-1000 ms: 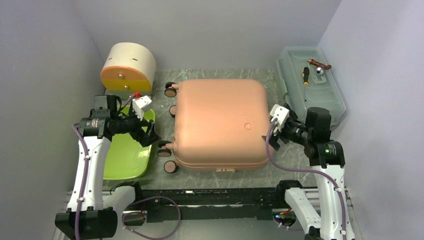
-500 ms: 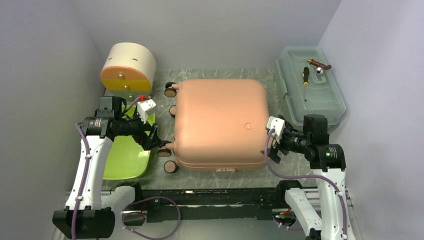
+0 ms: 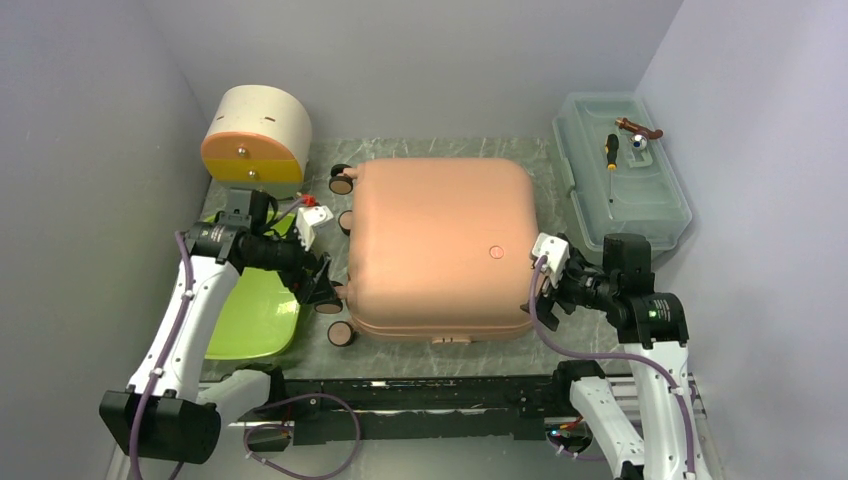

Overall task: Open, take out, and arrange the luggage
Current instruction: Rotate the luggage at the center of the board.

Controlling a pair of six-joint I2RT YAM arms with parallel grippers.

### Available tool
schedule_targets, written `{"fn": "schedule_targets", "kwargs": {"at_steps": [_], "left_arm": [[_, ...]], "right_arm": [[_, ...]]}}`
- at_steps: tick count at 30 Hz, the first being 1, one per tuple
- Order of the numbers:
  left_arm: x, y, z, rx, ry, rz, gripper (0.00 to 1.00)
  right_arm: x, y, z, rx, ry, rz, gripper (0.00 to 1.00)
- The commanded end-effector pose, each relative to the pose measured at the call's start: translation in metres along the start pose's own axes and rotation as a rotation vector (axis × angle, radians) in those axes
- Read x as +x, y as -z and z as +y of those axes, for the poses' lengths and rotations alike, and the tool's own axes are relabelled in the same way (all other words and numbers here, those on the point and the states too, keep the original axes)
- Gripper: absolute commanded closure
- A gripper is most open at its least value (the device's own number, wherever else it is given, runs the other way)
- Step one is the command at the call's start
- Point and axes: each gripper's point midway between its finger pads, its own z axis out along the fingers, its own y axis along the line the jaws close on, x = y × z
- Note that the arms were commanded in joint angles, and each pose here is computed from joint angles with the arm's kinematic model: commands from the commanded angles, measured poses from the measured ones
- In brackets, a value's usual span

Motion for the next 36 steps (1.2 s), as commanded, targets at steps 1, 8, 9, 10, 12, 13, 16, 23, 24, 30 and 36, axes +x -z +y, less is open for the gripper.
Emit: {"fn": "schedule_targets", "kwargs": {"at_steps": [1,8,9,10,12,13,16,23,24,30,36], "left_arm": [[0.001,-0.013,0.002,0.005,-0.024,0.048,0.01],[0.016,-0.04,-0.012,0.086,-0.064,0.194,0.01],[0.018,-0.044,-0.016,0.104,-0.071,0.214,0.01],[0.019,-0.047,-0.02,0.124,-0.078,0.229,0.0],[0.02,-0.052,-0.027,0.163,-0.091,0.254,0.0],[0.02,-0.055,-0.031,0.185,-0.096,0.264,0.01],[0.017,-0.06,-0.046,0.264,-0.108,0.284,0.0],[0.018,-0.087,-0.073,0.416,-0.138,0.389,0.01],[0.018,-0.092,-0.077,0.437,-0.146,0.408,0.01],[-0.003,-0.127,-0.097,0.491,-0.229,0.474,0.01],[-0.031,-0.17,-0.104,0.559,-0.231,0.479,0.01]], "right_arm": [[0.003,-0.006,-0.039,0.152,-0.031,0.024,0.0],[0.003,-0.009,-0.074,0.303,-0.108,0.024,0.0],[0.005,-0.011,-0.08,0.325,-0.116,0.029,0.0],[0.008,-0.012,-0.087,0.35,-0.124,0.038,0.0],[0.011,-0.015,-0.101,0.393,-0.143,0.054,0.0],[0.014,-0.016,-0.108,0.416,-0.155,0.066,0.0],[0.023,-0.02,-0.132,0.492,-0.202,0.113,0.0],[0.028,-0.021,-0.193,0.696,-0.315,0.178,0.0],[0.026,-0.02,-0.2,0.72,-0.328,0.18,0.0],[0.014,-0.017,-0.234,0.811,-0.363,0.166,0.0],[0.007,-0.037,-0.252,0.77,-0.381,0.145,0.0]]}}
